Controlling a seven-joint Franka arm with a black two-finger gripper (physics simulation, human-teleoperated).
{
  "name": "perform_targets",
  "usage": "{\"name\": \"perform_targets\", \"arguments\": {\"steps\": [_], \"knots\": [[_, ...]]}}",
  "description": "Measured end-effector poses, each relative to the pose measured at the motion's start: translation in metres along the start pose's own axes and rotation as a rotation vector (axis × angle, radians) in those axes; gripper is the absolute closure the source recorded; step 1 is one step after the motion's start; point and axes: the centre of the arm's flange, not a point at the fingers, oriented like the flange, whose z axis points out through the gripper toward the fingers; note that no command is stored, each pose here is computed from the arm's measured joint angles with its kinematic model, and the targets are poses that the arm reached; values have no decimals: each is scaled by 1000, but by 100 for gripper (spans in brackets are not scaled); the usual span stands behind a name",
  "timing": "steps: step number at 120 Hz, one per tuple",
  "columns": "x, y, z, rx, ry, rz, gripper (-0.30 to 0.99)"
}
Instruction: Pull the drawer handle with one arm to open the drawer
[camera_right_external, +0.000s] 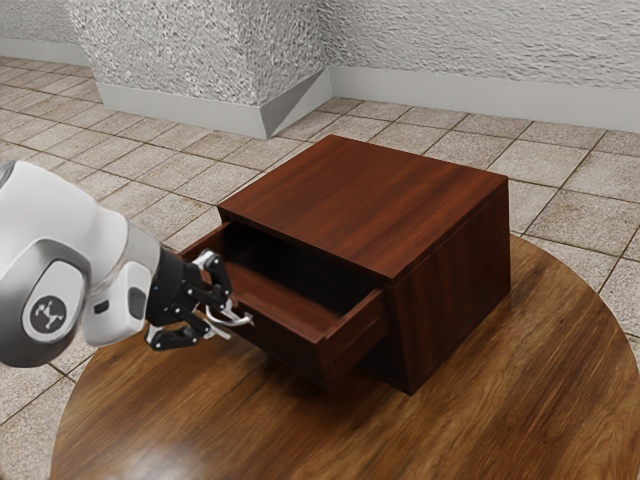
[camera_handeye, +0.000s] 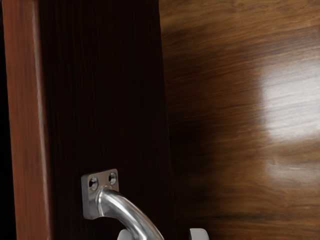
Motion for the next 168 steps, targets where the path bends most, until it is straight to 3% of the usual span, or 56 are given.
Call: {"name": "perform_targets", "arguments": {"steps": [129, 155, 168], "knots": [[5, 38, -30, 5, 1, -9, 70], [9, 51, -98, 73, -6, -10, 66], [-2, 66, -176, 107, -29, -39, 50]]}}
